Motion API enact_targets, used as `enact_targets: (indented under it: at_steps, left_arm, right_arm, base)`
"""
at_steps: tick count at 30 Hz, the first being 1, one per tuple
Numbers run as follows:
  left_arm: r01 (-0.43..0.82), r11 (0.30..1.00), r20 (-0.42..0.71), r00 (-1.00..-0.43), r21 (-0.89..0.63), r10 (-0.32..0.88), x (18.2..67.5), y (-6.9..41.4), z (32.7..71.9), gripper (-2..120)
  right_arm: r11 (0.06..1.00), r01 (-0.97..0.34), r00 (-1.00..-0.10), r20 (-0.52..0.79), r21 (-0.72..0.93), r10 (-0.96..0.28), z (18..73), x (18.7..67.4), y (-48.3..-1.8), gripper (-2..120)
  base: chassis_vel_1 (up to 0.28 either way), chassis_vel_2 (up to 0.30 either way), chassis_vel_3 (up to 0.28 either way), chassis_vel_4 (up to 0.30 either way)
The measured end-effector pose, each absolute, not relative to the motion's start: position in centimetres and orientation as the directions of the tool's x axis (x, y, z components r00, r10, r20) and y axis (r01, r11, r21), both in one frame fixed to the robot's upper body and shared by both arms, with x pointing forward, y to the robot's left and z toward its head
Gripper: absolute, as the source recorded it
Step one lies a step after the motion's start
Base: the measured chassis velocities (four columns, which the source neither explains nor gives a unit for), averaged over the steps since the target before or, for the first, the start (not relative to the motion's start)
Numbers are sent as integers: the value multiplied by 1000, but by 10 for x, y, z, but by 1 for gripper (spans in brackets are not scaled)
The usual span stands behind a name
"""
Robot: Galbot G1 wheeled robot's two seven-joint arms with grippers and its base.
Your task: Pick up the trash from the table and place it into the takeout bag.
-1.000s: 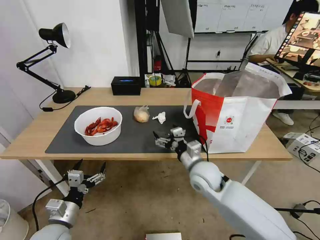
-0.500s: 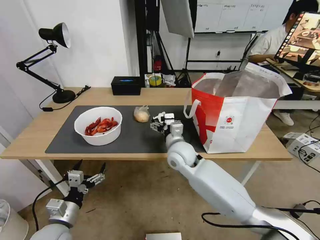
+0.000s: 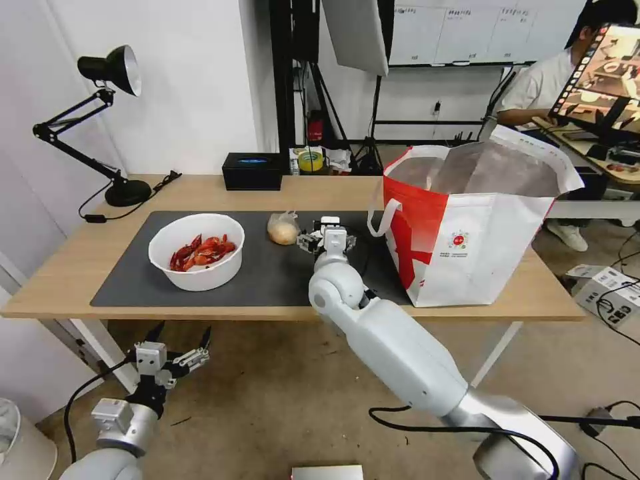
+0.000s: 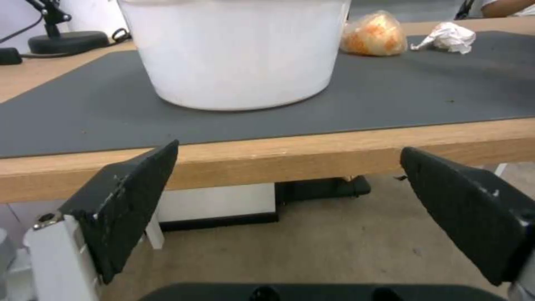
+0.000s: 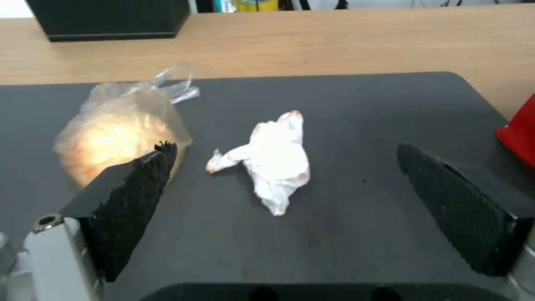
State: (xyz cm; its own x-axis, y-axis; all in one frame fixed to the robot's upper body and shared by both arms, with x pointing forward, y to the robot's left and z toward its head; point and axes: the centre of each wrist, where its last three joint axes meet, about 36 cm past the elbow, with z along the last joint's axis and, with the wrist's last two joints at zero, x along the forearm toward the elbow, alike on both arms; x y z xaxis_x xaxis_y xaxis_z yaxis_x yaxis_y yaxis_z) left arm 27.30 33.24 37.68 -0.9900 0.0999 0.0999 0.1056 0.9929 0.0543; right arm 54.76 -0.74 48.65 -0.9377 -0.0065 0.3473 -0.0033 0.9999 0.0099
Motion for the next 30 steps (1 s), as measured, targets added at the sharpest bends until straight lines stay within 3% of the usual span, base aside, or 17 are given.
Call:
enact_targets:
  at_steps: [30]
  left_arm:
    - [128, 990, 96, -988, 52, 122, 280, 332, 378, 100]
  right_arm:
    - [998, -33, -890, 455, -60, -2, 494, 612, 0, 100]
  base:
    - [0, 0, 0, 0]
